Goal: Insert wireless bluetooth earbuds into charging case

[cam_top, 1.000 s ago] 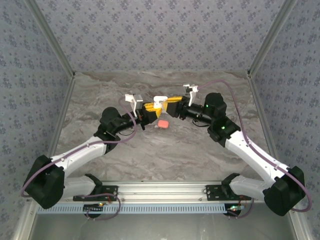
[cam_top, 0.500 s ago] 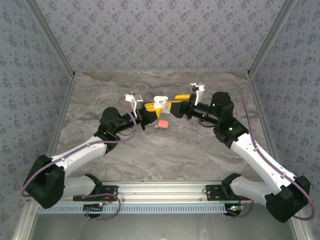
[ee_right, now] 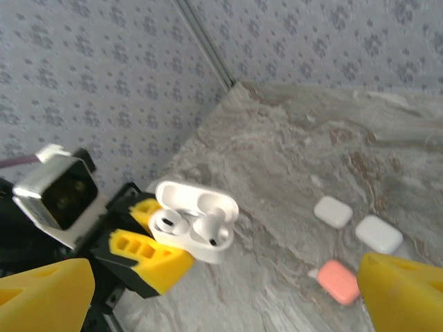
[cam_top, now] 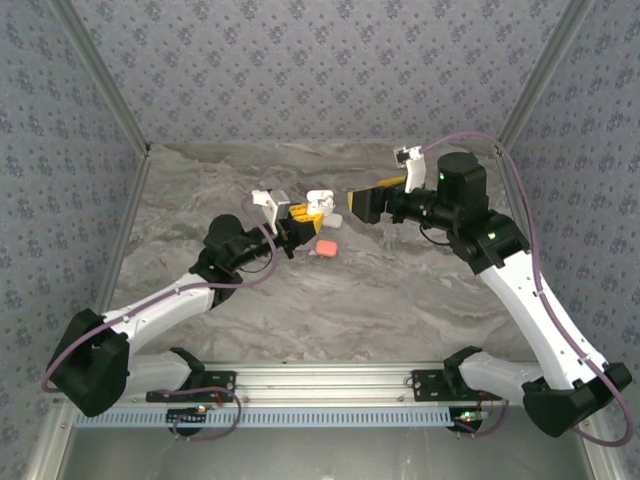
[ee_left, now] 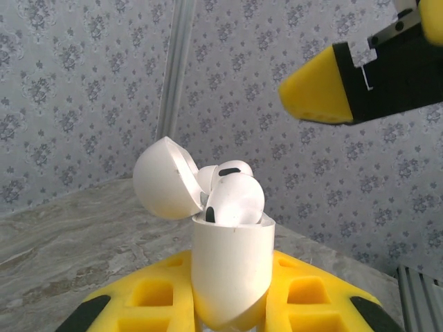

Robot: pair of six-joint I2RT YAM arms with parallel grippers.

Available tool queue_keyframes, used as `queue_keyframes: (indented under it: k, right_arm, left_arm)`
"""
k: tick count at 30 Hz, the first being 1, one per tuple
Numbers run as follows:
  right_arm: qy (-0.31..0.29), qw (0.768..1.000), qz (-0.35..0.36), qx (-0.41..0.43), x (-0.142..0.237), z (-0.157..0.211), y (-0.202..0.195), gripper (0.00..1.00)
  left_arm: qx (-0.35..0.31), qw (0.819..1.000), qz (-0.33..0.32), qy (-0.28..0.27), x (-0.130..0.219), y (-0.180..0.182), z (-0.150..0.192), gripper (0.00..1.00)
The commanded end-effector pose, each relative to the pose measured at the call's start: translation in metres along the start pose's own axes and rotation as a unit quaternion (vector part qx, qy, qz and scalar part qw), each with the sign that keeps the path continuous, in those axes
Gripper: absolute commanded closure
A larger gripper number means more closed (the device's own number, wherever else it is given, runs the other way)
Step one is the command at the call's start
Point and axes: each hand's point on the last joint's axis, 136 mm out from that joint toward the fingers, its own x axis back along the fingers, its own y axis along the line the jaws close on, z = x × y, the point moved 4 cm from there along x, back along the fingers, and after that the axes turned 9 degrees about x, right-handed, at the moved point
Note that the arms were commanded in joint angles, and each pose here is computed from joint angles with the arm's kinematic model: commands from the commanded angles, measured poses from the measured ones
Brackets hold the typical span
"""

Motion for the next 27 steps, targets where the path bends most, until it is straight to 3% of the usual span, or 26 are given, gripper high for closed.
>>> queue_keyframes:
  k: [1,11,27]
  right_arm:
    - [0.046,0.999,0.012,-0.006,-0.008,0.011,0.000,0.00]
    - [0.067,0.998,0.002,-0.002,-0.040,0.005,0.008,0.00]
    - [0.077,0.997,0.018,-0.016,-0.056,0.007,-0.001,0.00]
  left_arm:
    - [-0.035,0.998,0.012,-0.041,-0.002,-0.013,-0.029,1.00]
    - [-0.035,0.998,0.022,-0.038,-0.002,-0.016,-0.029,1.00]
    - [-0.030,0.998,0.032,-0.036,-0.005,-0.018,-0.027,1.00]
